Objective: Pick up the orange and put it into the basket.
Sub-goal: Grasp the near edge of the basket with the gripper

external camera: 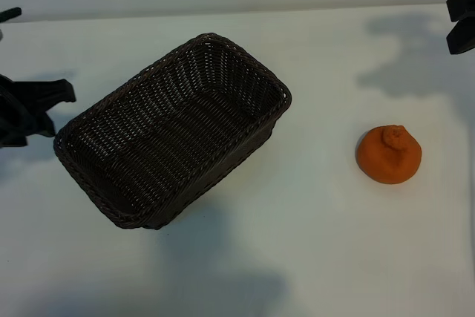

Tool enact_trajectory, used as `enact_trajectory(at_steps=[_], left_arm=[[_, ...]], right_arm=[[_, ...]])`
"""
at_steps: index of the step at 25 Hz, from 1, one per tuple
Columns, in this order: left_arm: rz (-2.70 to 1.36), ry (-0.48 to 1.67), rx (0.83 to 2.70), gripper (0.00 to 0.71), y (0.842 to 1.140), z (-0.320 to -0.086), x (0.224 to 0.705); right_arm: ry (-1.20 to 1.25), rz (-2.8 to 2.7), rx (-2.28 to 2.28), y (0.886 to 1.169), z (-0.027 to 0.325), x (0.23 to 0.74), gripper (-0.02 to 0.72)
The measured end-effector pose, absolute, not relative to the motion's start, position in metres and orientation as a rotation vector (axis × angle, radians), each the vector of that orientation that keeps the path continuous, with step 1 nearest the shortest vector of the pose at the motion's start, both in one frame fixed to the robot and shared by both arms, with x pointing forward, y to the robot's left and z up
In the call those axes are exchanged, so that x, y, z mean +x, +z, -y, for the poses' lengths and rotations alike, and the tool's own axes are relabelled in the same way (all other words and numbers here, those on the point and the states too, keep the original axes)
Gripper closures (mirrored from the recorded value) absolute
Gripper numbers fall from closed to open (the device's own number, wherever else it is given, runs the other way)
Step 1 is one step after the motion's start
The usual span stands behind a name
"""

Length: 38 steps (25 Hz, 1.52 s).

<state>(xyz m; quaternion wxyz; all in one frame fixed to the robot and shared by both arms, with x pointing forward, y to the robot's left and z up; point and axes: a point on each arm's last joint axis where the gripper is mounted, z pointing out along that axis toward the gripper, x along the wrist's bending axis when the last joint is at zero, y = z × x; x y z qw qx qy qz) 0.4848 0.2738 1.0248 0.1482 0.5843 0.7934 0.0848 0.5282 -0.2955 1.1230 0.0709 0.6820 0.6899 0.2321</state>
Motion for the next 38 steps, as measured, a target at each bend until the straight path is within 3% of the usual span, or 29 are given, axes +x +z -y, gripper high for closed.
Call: enact_trajectory(at_steps=[8,25,38], left_arm=[[-2.286,0.166,1.557,0.313,0.994,-0.269,0.475],[-2.318,0.141,1.513,0.314,0.989,-0.268,0.475],[-2.391,0.096,1.547,0.314,0.957,-0.267,0.489]], right_arm=[[0.699,-2.073,2.052,1.123,0.296,0.528,0.27],[0.699,-2.073,2.052,1.123,0.296,0.528,0.27],[0.699,-2.072,2.051,1.123,0.296,0.528,0.27]])
